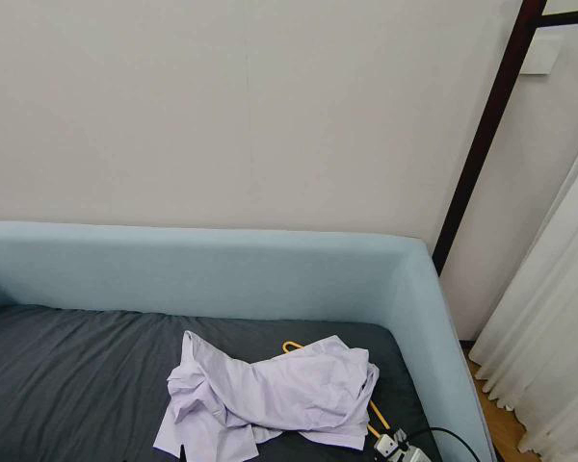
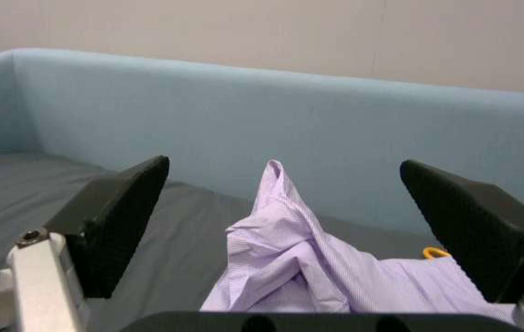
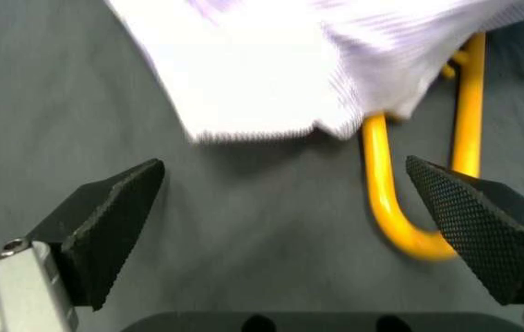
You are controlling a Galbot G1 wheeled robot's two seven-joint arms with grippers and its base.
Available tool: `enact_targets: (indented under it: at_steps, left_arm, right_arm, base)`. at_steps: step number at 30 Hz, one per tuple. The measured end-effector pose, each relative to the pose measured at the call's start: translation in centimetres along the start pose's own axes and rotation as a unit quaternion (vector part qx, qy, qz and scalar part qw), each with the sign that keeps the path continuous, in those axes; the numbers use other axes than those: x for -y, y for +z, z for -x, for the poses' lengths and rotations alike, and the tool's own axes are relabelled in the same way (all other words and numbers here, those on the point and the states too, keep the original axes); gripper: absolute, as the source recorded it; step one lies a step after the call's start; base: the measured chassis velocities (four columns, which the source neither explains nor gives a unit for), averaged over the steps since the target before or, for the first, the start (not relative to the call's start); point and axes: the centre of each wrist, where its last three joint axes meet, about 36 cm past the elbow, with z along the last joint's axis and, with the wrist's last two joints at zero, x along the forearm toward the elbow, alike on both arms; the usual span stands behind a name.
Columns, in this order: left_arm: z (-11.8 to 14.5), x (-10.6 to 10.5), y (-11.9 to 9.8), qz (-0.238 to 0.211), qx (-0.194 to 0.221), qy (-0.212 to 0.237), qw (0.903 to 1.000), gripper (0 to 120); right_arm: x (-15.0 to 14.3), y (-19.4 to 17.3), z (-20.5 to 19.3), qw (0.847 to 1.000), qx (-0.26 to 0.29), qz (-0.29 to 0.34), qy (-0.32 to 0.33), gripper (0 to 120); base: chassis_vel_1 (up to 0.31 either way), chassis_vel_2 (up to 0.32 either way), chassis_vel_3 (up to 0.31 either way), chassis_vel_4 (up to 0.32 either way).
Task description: Pick up the clothes from the sofa and hang them on the clothes hanger.
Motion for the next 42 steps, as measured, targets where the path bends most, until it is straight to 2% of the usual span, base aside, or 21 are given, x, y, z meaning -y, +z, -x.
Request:
enact_targets:
  at_steps: [1, 4, 7, 8, 10, 12, 15, 16, 17, 19, 21, 24, 26, 27, 31, 33, 36, 38, 39, 42]
  left_arm:
    - [0.0, 0.0, 0.0, 0.0, 0.0, 0.0, 1.0, 99]
    - [0.0, 0.0, -0.1, 0.0, 0.0, -0.002, 1.0, 99]
    - [-0.1, 0.1, -0.1, 0.0, 0.0, -0.003, 1.0, 99]
    - [-0.1, 0.1, -0.1, -0.001, 0.0, -0.004, 1.0, 99]
    - [-0.1, 0.1, -0.1, -0.001, 0.0, -0.004, 1.0, 99]
    - [-0.1, 0.2, -0.1, -0.001, 0.001, -0.004, 1.0, 99]
    - [0.0, 0.3, -0.1, -0.002, 0.002, -0.003, 1.0, 99]
    - [0.0, 0.4, -0.1, -0.002, 0.002, -0.003, 1.0, 99]
    - [0.0, 0.4, -0.1, -0.002, 0.002, -0.003, 1.0, 99]
    - [0.0, 0.4, -0.1, -0.001, 0.002, -0.002, 1.0, 99]
    - [-0.1, 0.3, -0.1, -0.001, 0.001, -0.002, 1.0, 99]
    - [0.0, 0.3, -0.1, -0.001, 0.002, -0.001, 1.0, 99]
    - [0.0, 0.3, -0.1, -0.001, 0.003, -0.001, 1.0, 99]
    - [0.1, 0.4, -0.1, -0.002, 0.004, -0.001, 1.0, 99]
    - [0.2, 0.5, 0.1, -0.002, 0.003, -0.002, 1.0, 99]
    - [0.2, 0.5, 0.2, -0.002, 0.003, -0.001, 1.0, 99]
    - [0.2, 0.5, 0.2, -0.001, 0.003, -0.001, 1.0, 99]
    - [0.2, 0.5, 0.3, -0.001, 0.004, 0.001, 1.0, 99]
    - [0.2, 0.5, 0.3, -0.001, 0.004, 0.001, 1.0, 99]
    - [0.3, 0.5, 0.3, -0.001, 0.004, 0.001, 1.0, 99]
  right_arm:
    - [0.0, 0.0, 0.0, 1.0, 0.0, 0.0, 0.0, 100]
    - [-0.1, -0.6, 0.8, 0.998, 0.0, 0.056, -0.002, 100]
    - [0.0, -0.9, 1.1, 0.997, 0.002, 0.083, -0.003, 94]
    - [0.2, -1.0, 1.1, 0.995, 0.004, 0.096, -0.003, 88]
    - [0.2, -1.0, 1.1, 0.995, 0.004, 0.099, -0.003, 86]
    - [0.4, -1.2, 1.0, 0.993, 0.007, 0.114, -0.006, 73]
    - [0.4, -1.4, 1.0, 0.993, 0.008, 0.12, -0.007, 67]
    - [0.4, -1.5, 1.2, 0.992, 0.01, 0.124, -0.008, 60]
    - [0.4, -1.5, 1.2, 0.992, 0.01, 0.124, -0.008, 60]
    - [0.2, -1.8, 1.2, 0.992, 0.012, 0.125, -0.007, 48]
    - [0.1, -1.9, 1.2, 0.992, 0.014, 0.124, -0.006, 45]
    - [0.2, -2.1, 0.6, 0.995, 0.017, 0.102, -0.001, 30]
    - [0.2, -2.2, 0.3, 0.995, 0.019, 0.097, -0.001, 30]
    - [0.2, -2.4, 0.0, 0.996, 0.021, 0.092, -0.002, 36]
    - [0.2, -2.7, -0.2, 0.996, 0.026, 0.088, -0.003, 48]
    - [0.0, -3.1, 0.0, 0.995, 0.029, 0.09, -0.005, 57]
    - [-0.1, -3.3, 0.2, 0.995, 0.032, 0.09, -0.006, 52]
    - [-0.1, -3.5, 0.1, 0.996, 0.033, 0.087, -0.007, 40]
    - [-0.1, -3.5, 0.1, 0.996, 0.033, 0.087, -0.007, 40]
    - [-0.2, -3.5, 0.0, 0.996, 0.034, 0.084, -0.006, 29]
  base:
    - [0.0, 0.0, 0.0, 0.0]
    - [0.0, 0.0, 0.0, 0.0]
    - [0.0, 0.0, 0.0, 0.0]
    - [0.0, 0.0, 0.0, 0.0]
    - [0.0, 0.0, 0.0, 0.0]
    - [0.0, 0.0, 0.0, 0.0]
    - [0.0, 0.0, 0.0, 0.0]
    - [0.0, 0.0, 0.0, 0.0]
    - [0.0, 0.0, 0.0, 0.0]
    - [0.0, 0.0, 0.0, 0.0]
    - [0.0, 0.0, 0.0, 0.0]
    - [0.0, 0.0, 0.0, 0.0]
    - [0.0, 0.0, 0.0, 0.0]
    - [0.0, 0.0, 0.0, 0.0]
    - [0.0, 0.0, 0.0, 0.0]
    - [0.0, 0.0, 0.0, 0.0]
    - [0.0, 0.0, 0.0, 0.0]
    - [0.0, 0.0, 0.0, 0.0]
    - [0.0, 0.0, 0.0, 0.0]
    - [0.0, 0.0, 0.0, 0.0]
